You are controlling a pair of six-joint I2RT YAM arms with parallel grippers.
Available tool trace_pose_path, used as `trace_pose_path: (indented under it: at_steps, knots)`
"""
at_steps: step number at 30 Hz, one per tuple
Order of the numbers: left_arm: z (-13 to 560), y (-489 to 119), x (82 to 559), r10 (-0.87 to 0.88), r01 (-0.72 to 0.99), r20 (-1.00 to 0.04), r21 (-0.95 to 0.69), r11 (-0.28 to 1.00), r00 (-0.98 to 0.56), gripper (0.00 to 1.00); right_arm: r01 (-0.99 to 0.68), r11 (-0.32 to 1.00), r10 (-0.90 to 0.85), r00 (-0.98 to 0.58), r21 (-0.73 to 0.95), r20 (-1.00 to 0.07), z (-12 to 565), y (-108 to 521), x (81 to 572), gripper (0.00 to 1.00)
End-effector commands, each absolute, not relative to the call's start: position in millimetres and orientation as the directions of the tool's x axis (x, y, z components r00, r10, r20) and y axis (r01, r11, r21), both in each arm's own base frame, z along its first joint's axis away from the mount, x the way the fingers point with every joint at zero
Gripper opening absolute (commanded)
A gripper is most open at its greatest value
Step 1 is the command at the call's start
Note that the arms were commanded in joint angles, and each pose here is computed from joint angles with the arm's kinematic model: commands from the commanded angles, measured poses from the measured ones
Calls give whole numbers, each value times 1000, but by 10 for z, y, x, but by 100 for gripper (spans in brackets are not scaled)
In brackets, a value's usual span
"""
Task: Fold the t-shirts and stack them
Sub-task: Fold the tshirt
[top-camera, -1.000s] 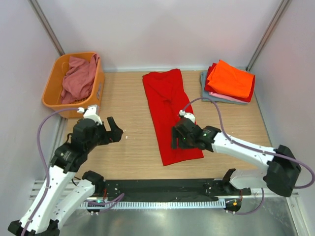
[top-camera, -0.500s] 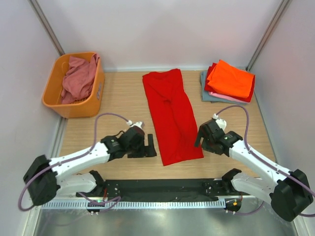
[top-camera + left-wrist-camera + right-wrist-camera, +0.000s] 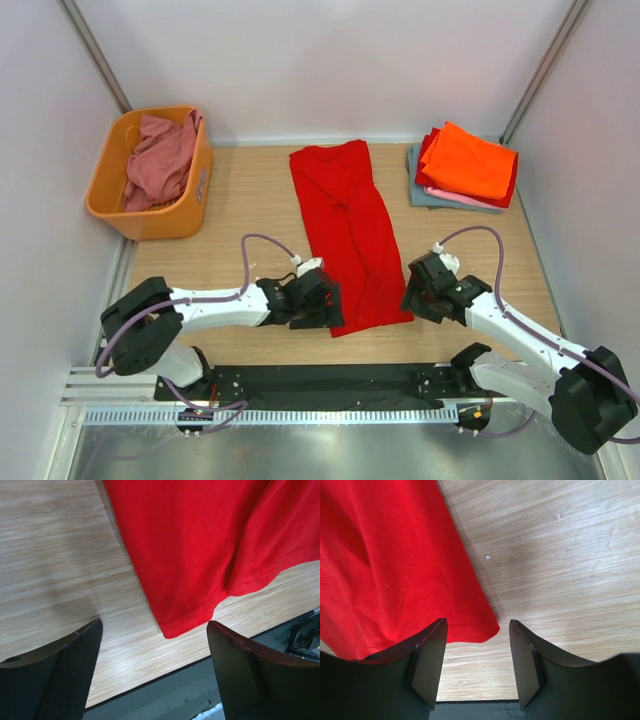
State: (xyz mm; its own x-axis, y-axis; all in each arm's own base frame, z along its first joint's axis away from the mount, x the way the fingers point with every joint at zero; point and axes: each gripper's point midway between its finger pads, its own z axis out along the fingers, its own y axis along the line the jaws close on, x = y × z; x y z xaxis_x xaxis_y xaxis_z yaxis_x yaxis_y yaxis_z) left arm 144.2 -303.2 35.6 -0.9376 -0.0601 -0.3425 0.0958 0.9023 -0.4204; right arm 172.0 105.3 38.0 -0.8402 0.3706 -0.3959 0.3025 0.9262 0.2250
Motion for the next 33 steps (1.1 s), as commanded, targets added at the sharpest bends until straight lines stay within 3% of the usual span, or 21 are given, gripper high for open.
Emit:
trace_pose_path:
  at_steps: [1, 5, 12, 17, 18, 20, 21, 26, 33]
  knots:
    - [393, -3211, 1496, -95, 90, -370, -453, 887, -924, 85, 311, 910, 402, -825, 275, -397, 370, 1106, 1742, 52]
    - [331, -3239, 1486, -100, 83, -367, -451, 889, -925, 79, 311, 908, 402, -832, 279, -382, 313, 1113, 1699, 45]
    - [224, -3294, 1483, -93, 83, -358, -447, 891, -929, 51, 320, 909, 405, -827, 267, -389, 276, 1066, 1678, 18]
    - [142, -3302, 1481, -80, 84, -352, -426, 901, -933, 34, 318, 909, 404, -832, 269, -380, 250, 1081, 1665, 4]
    - [144, -3299, 1483, -78, 87, -355, -426, 901, -932, 24, 316, 910, 402, -833, 270, -379, 249, 1084, 1666, 3]
    - [132, -3239, 1505, -86, 77, -368, -406, 911, -926, 13, 313, 909, 402, -833, 275, -380, 264, 1091, 1668, 1]
    - [158, -3204, 1526, -96, 68, -377, -398, 915, -921, 0, 313, 908, 403, -833, 279, -379, 267, 1097, 1666, 1]
    - [214, -2868, 1471, -104, 22, -386, -308, 951, -917, 0, 298, 897, 411, -833, 326, -369, 347, 1171, 1627, 1]
    - [432, -2484, 1307, -144, -12, -390, -321, 947, -909, 0, 237, 870, 412, -832, 433, -372, 576, 1596, 1473, 1]
